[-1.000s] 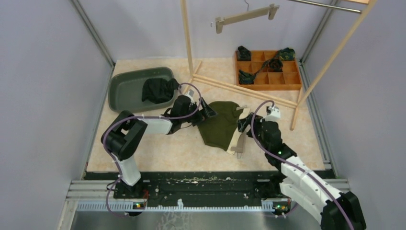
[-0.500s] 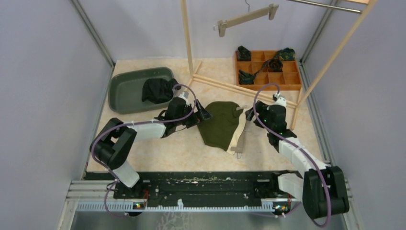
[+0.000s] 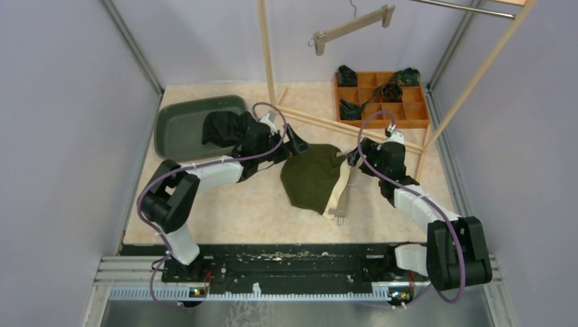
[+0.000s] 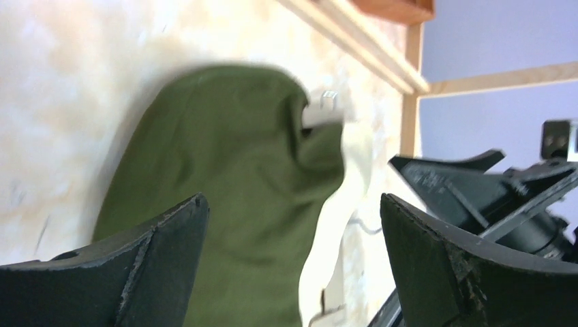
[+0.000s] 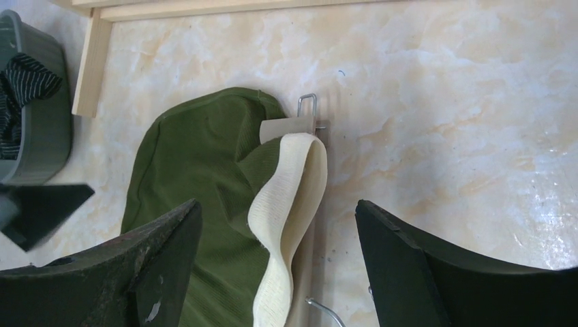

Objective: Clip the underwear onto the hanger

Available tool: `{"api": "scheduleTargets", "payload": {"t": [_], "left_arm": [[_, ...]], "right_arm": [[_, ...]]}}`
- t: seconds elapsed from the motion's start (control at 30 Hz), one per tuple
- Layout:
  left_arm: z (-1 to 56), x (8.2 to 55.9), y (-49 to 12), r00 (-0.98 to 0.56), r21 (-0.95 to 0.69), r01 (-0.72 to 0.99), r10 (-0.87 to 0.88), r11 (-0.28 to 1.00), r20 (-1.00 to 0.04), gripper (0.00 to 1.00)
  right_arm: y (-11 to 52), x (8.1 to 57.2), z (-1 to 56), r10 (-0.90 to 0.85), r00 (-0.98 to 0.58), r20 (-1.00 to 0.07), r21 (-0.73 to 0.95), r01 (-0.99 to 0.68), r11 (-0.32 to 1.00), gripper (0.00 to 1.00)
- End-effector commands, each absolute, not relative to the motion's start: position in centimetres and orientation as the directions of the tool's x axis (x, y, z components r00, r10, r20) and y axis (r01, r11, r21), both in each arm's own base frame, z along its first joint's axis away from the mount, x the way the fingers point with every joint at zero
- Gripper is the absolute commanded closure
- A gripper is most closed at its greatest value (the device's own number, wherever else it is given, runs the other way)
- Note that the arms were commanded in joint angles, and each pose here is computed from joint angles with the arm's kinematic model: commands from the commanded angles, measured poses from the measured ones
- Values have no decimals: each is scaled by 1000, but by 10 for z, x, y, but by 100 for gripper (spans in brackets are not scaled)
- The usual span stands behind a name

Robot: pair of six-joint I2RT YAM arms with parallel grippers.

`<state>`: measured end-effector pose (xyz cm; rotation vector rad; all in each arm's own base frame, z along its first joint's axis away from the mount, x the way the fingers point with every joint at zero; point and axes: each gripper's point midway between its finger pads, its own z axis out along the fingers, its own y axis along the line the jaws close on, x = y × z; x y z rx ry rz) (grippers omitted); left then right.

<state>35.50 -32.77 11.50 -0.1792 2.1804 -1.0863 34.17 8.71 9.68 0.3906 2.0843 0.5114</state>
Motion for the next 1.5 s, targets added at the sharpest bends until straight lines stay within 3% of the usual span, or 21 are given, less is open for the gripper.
{"api": "scheduleTargets", "payload": {"t": [0.0, 0.33, 0.67, 1.03, 1.47], "left_arm": [[127, 389, -352, -737, -743, 239, -381, 626, -558, 0], [78, 410, -377, -810, -716, 204, -295, 667, -506, 1], [29, 407, -353, -848, -614, 71, -277, 786, -452, 0], [36, 391, -308, -827, -577, 9, -318, 817, -464, 0], [38, 394, -309, -829, -587, 18, -315, 810, -461, 1]], "right_arm": [[88, 365, 135, 470, -438, -767, 518, 9, 855, 17], [87, 370, 138, 480, -433, -763, 531, 4, 848, 17], [89, 381, 128, 479, -458, -749, 538, 2, 843, 16], [99, 402, 107, 482, -509, -713, 565, -11, 825, 16], [115, 402, 91, 458, -570, -682, 596, -70, 800, 21]]}}
